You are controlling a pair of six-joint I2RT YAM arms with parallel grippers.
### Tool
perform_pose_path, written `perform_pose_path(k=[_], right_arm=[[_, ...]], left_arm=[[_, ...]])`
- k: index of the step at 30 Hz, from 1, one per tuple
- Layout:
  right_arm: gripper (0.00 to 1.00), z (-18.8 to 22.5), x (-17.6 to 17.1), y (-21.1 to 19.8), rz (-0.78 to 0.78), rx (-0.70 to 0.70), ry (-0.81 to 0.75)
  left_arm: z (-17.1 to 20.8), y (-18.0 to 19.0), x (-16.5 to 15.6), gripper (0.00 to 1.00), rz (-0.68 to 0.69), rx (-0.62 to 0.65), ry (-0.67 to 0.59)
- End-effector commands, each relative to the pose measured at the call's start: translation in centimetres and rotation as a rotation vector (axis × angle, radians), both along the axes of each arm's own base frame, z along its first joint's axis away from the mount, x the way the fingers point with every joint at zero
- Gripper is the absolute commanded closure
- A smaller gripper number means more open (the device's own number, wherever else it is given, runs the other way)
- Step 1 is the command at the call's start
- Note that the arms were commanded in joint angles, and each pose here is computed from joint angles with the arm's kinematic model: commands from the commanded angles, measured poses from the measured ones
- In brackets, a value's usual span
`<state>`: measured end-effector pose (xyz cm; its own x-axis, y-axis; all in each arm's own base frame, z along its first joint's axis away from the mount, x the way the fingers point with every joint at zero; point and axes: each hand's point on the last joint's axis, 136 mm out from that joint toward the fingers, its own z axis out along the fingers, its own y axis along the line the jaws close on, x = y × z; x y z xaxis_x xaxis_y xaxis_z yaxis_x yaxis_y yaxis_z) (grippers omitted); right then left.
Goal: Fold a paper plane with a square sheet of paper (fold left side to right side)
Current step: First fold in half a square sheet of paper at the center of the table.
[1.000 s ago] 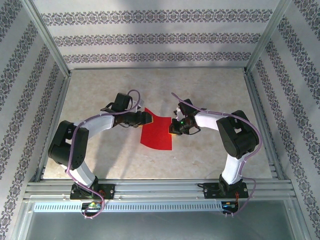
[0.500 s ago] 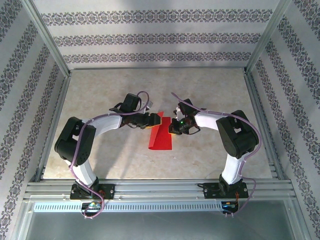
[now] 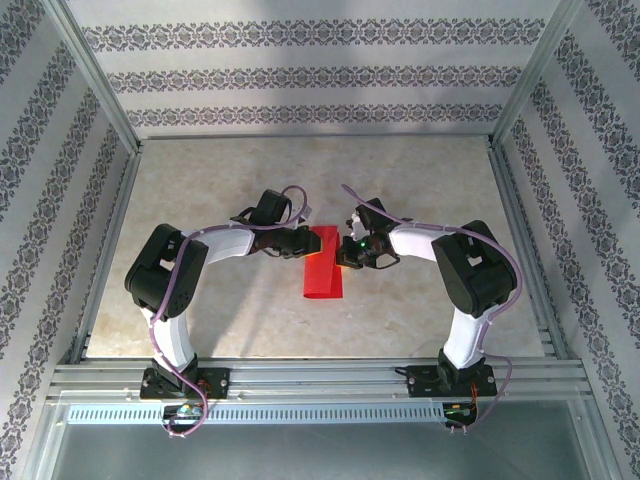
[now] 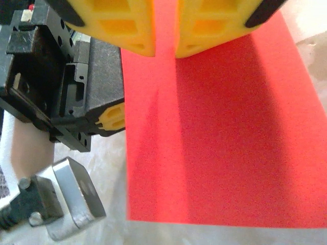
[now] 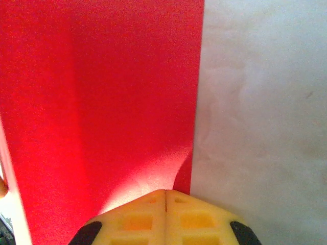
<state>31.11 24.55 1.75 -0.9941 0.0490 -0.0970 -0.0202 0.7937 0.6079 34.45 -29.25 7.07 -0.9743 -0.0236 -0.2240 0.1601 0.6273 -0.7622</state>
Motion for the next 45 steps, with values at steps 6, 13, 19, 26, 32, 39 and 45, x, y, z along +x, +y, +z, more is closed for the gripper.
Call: perform_pose_path(k=[6, 13, 19, 26, 32, 39, 45], right_arm=[[0.89, 3.6, 0.6, -1.7, -0.063, 0.029, -0.078], [0.52, 6.4, 0.4, -3.7, -0.086, 0.164, -0.133], [0.41, 7.6, -0.4, -0.7, -0.061, 0.388, -0.108], [0.46, 5.9, 0.2, 1.6, -0.063, 0.421, -0.084], [0.63, 5.3, 0.3, 3.1, -0.045, 0.453, -0.052], [0.92, 4.2, 0.2, 2.6, -0.063, 0.415, -0.037], [1.0, 2.4, 0.1, 1.8, -0.091, 0.339, -0.017]], left_arm=[[-0.5, 0.0, 0.4, 0.96, 0.01, 0.036, -0.034], [-0.3, 0.0, 0.4, 0.98, 0.012, 0.033, -0.039], [-0.3, -0.1, 0.4, 0.98, 0.009, 0.03, -0.037], [-0.3, -0.3, 0.2, 0.99, -0.001, 0.029, -0.039], [-0.4, -0.2, 0.1, 0.99, -0.005, 0.036, -0.038], [0.1, -0.2, 0.2, 0.96, 0.002, 0.035, -0.045], [2.6, 1.0, 0.4, 0.79, 0.034, 0.081, -0.125]])
